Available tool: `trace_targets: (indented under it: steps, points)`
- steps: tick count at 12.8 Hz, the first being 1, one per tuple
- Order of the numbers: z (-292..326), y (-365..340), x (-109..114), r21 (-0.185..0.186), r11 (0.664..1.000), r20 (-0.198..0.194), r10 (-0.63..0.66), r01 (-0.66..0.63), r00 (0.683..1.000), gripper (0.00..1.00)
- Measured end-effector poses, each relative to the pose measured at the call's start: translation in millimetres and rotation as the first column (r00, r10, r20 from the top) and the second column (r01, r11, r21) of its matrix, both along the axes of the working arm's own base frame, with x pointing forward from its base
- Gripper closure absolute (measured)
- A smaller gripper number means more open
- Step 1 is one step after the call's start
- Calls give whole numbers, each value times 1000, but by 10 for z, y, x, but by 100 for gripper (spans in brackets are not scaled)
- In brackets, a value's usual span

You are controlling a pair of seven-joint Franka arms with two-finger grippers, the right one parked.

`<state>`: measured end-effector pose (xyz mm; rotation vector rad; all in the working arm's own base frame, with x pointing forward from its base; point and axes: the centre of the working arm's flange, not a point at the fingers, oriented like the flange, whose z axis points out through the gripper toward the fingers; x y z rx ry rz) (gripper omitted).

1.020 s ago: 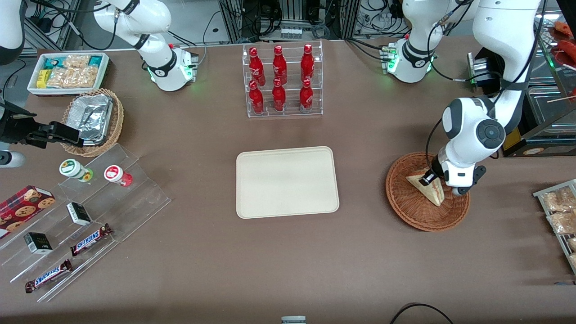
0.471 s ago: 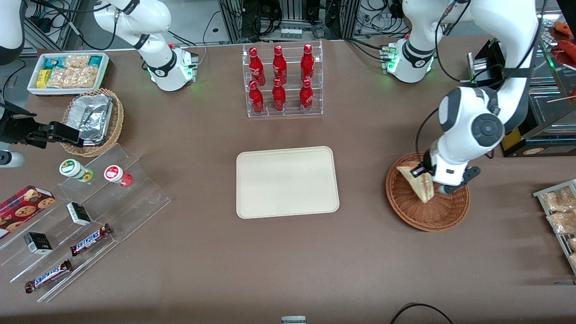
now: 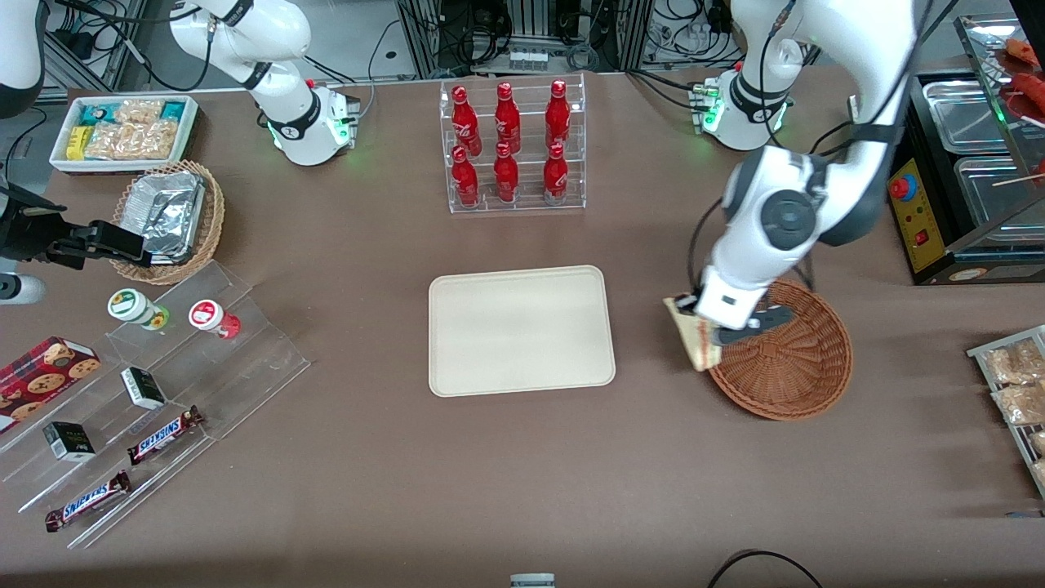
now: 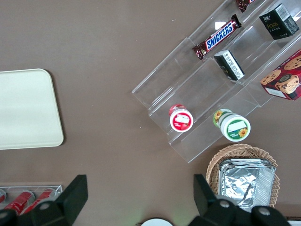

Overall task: Place sandwich from basket to tray
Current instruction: 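Carry the sandwich with the left gripper over the cream tray, then lower the sandwich onto the tray center with the left gripper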

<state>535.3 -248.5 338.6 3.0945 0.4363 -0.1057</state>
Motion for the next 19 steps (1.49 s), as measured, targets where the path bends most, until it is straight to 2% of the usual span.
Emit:
trace_targets:
  steps: [3,7,9,14,19]
  points:
    - [-53,-652,-18,6,995,-22,-98,98,995,84]
    - [-153,-1447,-53,-4,985,-4,-174,174,985,84]
    - [-220,-1799,-121,1,981,-14,-194,194,981,84]
    - [-548,-2424,-140,15,981,-35,-192,193,981,84]
    - [-741,-2629,-3,41,981,-82,-188,191,979,84]
